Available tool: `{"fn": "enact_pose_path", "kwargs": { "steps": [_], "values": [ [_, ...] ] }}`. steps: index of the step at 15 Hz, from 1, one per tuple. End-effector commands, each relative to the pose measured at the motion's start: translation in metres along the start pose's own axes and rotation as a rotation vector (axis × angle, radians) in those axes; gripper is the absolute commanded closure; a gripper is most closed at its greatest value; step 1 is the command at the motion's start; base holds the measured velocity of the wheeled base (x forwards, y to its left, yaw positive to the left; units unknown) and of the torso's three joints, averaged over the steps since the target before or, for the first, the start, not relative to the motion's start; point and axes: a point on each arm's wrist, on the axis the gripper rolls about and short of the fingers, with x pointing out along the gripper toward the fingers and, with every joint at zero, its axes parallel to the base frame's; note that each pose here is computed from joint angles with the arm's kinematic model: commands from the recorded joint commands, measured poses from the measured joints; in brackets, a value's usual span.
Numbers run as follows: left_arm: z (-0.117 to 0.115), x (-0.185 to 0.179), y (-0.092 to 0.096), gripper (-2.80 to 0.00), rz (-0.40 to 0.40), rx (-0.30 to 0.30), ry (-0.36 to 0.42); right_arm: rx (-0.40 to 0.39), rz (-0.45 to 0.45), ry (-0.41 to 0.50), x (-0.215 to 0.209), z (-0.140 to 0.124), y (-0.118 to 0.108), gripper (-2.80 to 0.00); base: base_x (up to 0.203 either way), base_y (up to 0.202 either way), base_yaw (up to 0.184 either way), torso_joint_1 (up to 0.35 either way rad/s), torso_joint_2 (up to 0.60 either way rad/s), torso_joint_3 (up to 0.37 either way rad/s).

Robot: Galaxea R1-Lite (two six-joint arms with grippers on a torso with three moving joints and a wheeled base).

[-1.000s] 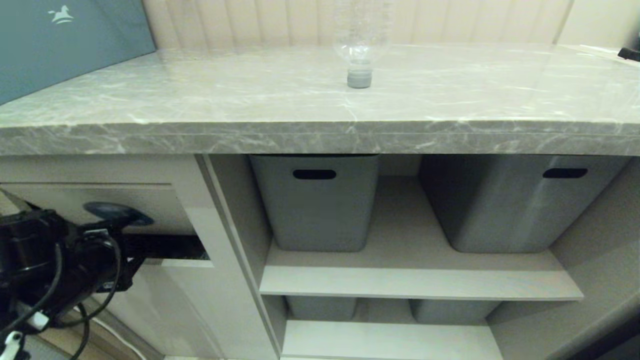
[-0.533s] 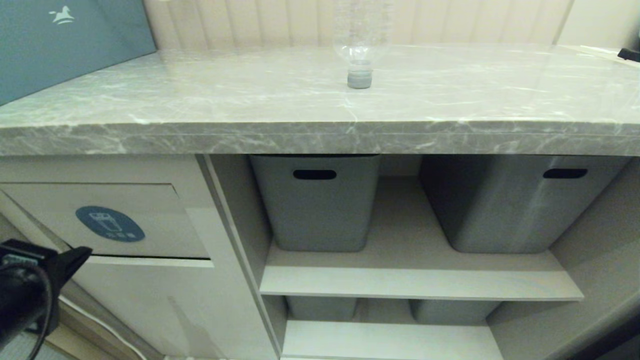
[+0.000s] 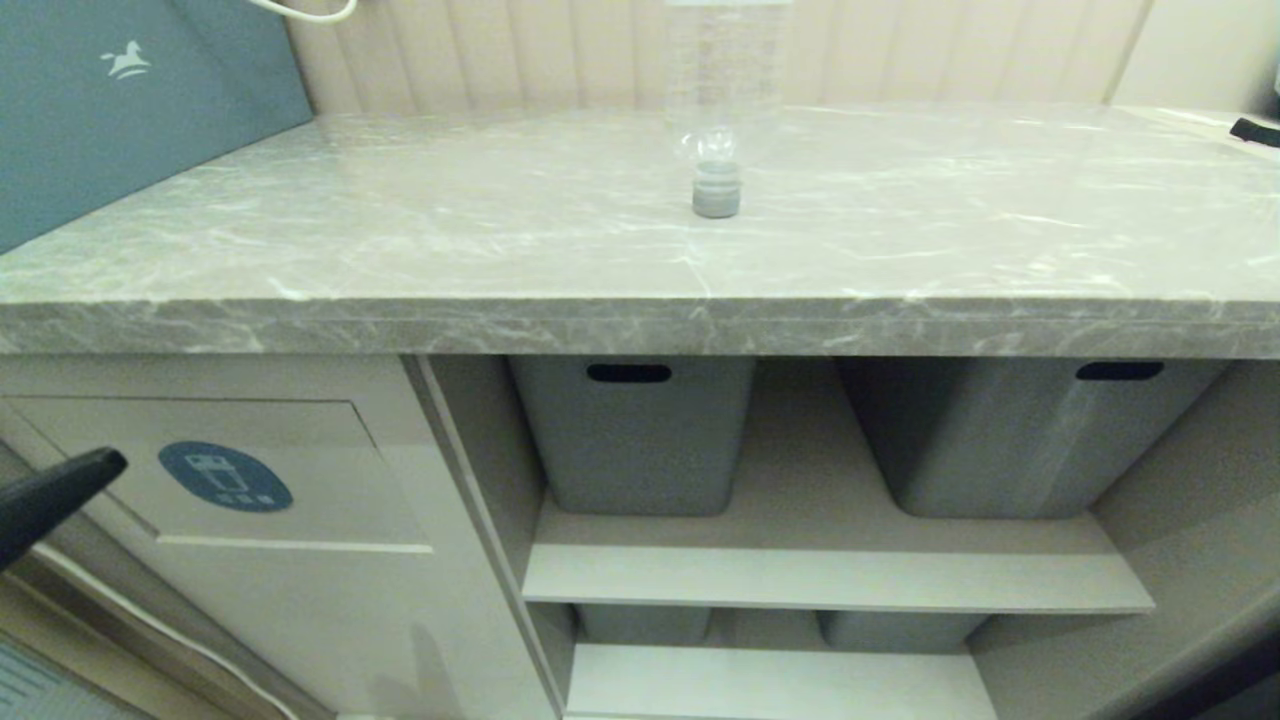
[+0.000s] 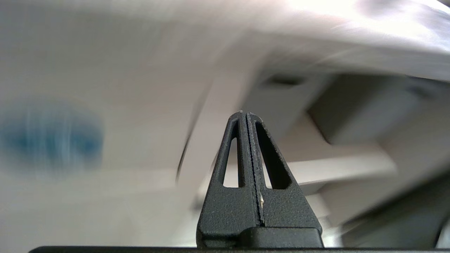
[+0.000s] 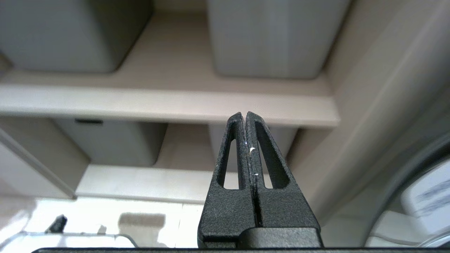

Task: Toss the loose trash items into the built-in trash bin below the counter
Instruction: Pick up the garbage

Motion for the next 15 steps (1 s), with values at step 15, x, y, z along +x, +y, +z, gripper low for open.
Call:
{"fn": "enact_pose_path", "kwargs": {
  "steps": [15],
  "values": [
    [0.016,0.192,-0.08,0.0,-0.612,0.281,0.11,0.009,-0.001,-0.002,0.0,0.0,0.0,0.0,0.0,0.0,0.0,0.181,-0.46,-0.26]
  ]
}}
